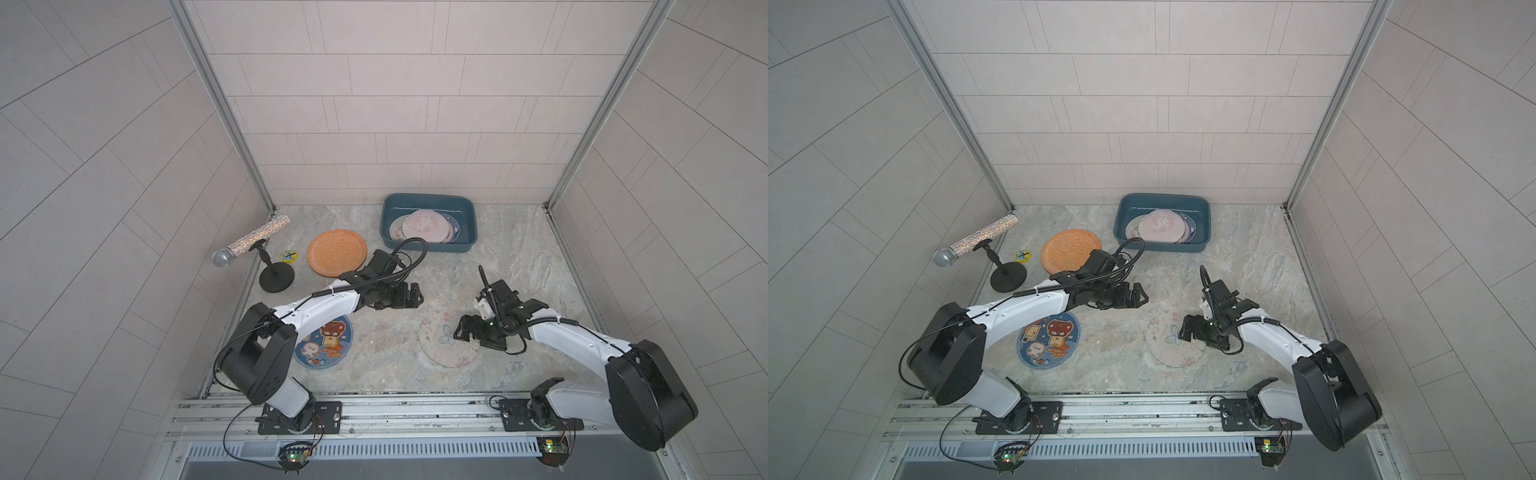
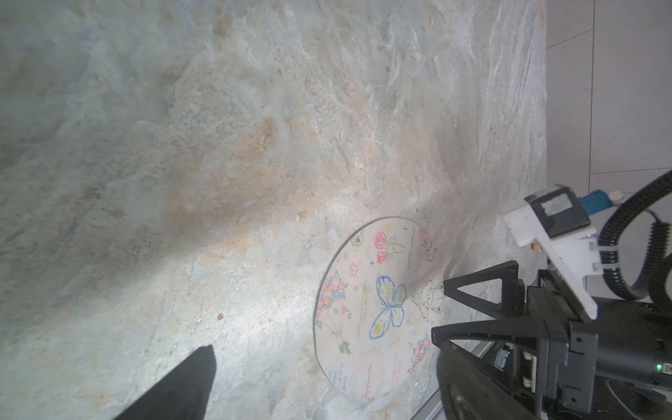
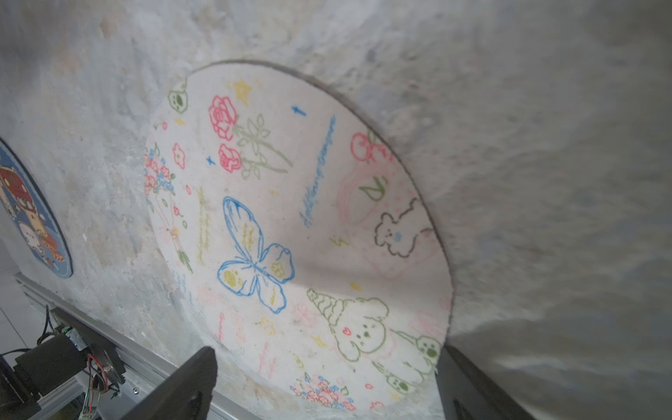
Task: Put the coasters into the storage box
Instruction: Move the coaster to the center of the board, then pick up the coaster from the center of the board.
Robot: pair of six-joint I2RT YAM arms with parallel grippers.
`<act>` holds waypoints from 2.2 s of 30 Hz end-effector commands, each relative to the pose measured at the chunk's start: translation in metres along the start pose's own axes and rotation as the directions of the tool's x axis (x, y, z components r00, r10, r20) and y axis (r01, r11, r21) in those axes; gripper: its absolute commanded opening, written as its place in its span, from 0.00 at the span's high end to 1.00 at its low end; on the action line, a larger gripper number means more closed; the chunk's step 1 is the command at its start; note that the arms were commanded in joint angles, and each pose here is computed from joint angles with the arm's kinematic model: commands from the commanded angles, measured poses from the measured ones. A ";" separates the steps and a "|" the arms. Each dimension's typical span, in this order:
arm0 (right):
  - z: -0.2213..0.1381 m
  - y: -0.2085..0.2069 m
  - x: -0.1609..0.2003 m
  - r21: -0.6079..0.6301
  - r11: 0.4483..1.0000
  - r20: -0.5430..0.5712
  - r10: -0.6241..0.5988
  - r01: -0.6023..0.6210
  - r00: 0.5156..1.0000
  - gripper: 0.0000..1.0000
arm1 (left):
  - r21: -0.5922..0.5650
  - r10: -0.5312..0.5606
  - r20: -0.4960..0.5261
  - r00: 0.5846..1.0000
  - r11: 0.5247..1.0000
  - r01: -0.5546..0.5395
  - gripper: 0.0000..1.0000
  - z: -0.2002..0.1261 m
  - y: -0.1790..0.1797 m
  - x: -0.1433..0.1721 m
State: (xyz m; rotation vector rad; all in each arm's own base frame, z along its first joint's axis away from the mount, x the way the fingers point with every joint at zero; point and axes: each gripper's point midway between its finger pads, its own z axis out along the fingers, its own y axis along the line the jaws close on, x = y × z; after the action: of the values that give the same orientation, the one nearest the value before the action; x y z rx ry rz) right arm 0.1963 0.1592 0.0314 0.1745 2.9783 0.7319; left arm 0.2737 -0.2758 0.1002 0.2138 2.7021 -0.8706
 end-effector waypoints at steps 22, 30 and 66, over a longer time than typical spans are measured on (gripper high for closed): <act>0.008 0.009 -0.009 0.097 0.976 -0.055 -0.188 0.193 0.981 0.17 | -0.135 -0.084 -0.186 0.979 0.989 0.060 0.32 0.042 0.030 0.075; 0.011 0.009 -0.013 0.102 0.976 -0.047 -0.188 0.192 0.981 0.24 | -0.274 -0.040 -0.225 0.974 0.962 -0.023 0.44 0.042 0.035 0.083; 0.032 0.017 -0.005 0.079 0.975 -0.099 -0.202 0.210 0.974 0.39 | -0.281 -0.092 -0.231 0.969 0.960 0.025 0.44 0.059 0.038 0.085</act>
State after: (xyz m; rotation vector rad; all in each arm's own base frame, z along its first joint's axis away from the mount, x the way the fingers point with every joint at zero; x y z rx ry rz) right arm 0.2185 0.1916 0.0275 -0.1639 2.9848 0.6440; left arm 0.2205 -0.2783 0.0212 0.1985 2.9890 -0.5327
